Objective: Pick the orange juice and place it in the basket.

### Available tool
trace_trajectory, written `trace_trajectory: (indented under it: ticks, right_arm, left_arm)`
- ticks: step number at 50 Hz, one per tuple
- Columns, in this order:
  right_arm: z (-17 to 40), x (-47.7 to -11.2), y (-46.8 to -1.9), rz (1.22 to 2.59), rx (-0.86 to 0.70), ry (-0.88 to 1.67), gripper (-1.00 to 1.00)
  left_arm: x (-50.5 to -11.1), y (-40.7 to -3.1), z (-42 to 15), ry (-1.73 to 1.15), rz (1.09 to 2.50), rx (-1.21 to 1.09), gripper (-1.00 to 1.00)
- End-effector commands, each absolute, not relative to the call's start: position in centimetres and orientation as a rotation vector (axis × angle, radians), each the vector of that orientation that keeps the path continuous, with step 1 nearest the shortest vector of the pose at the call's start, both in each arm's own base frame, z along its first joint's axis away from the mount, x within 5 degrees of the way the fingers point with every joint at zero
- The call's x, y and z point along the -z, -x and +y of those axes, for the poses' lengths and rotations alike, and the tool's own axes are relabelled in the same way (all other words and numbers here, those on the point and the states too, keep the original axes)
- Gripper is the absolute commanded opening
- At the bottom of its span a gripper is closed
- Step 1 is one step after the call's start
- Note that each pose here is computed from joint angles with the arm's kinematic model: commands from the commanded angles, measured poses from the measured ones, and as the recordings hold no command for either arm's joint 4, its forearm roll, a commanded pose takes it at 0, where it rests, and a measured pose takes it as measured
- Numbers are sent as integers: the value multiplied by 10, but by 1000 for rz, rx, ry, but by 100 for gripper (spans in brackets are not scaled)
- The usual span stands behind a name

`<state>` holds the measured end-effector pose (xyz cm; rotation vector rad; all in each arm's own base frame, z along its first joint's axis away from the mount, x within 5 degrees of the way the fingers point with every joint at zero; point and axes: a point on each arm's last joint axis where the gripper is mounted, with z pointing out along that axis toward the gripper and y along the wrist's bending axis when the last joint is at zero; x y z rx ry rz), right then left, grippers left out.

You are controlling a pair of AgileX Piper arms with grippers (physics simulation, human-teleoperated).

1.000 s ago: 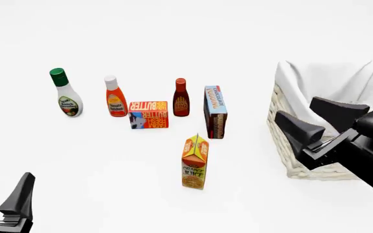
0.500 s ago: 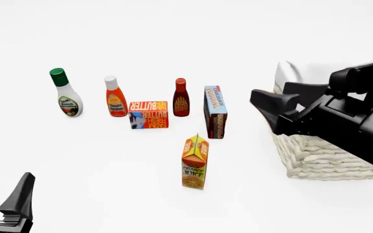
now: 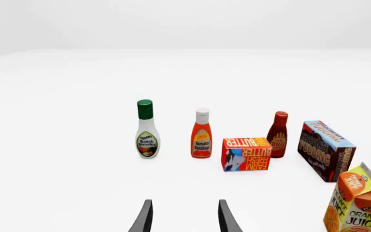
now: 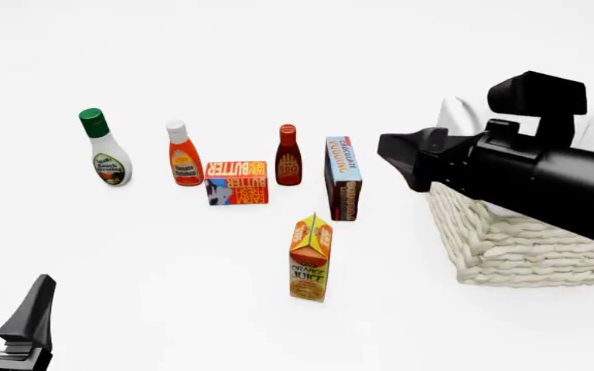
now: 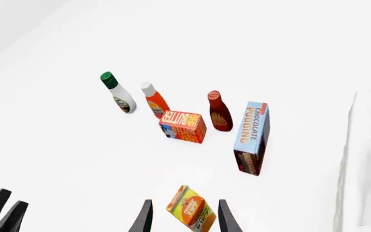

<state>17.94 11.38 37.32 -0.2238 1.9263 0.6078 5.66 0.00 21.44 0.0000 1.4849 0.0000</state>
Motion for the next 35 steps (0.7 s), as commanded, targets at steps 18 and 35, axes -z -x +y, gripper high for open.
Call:
trace_trajectory:
  ticks: [18, 35]
  right_arm:
    - [120, -354, -209, 2116, -644, -11, 100]
    - [130, -331, -213, 2152, -771, -201, 100]
  left_arm:
    - [-214, -57, 0, 0, 1485, 0, 100]
    - [-214, -57, 0, 0, 1485, 0, 100]
